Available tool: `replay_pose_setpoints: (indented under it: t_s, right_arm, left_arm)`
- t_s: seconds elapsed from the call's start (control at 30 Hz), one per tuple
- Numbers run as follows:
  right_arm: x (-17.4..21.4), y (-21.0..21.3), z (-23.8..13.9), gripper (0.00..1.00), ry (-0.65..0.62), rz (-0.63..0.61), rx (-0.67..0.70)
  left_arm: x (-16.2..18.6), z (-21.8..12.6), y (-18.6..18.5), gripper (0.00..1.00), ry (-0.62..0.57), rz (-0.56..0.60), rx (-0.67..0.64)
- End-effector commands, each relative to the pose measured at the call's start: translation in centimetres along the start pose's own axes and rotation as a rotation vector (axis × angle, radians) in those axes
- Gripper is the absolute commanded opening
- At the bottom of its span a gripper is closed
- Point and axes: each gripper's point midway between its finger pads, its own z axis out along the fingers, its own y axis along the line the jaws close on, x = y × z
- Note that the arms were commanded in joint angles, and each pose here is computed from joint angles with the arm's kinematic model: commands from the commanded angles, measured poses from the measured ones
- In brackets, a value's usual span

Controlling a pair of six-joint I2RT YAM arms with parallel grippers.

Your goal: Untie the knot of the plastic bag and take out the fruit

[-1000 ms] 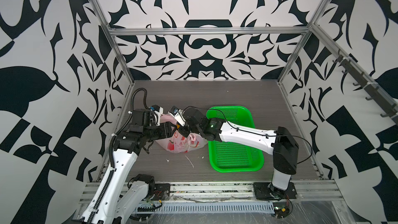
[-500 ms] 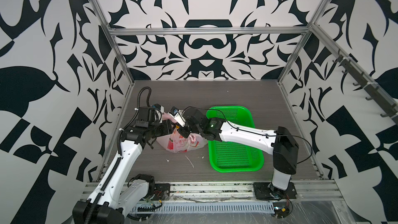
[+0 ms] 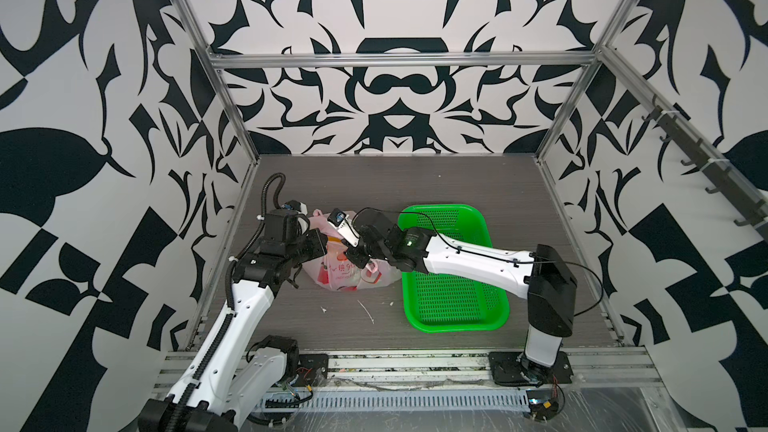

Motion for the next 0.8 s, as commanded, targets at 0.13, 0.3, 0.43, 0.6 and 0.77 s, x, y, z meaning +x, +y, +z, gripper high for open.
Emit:
replay_pose_setpoints:
  t_s: [0.13, 0.3, 0.43, 0.6, 0.77]
  right_arm:
    - [-1.2, -1.5, -3.7, 0.06, -0.042, -0.009, 0.071]
    - [-1.5, -1.9, -5.3, 0.13, -0.063, -0.01, 0.084]
    - [-1.1, -2.0, -5.7, 0.15, -0.054, -0.016, 0.087]
    - [-0.3, -3.0, -5.9, 0.11, -0.043, -0.014, 0.14]
    - [0.1, -4.1, -6.5, 0.11, -0.06, 0.006, 0.183]
  left_arm:
    - [-0.8, -0.2, 1.4, 0.14, -0.079, -0.04, -0.057]
    - [-1.0, -0.2, 2.2, 0.12, -0.105, -0.068, -0.098]
    - [-1.3, -0.4, 2.9, 0.1, -0.138, -0.088, -0.129]
    - [-1.4, -0.6, 3.5, 0.1, -0.16, -0.105, -0.154]
    - [-1.2, -0.6, 4.2, 0.1, -0.169, -0.126, -0.182]
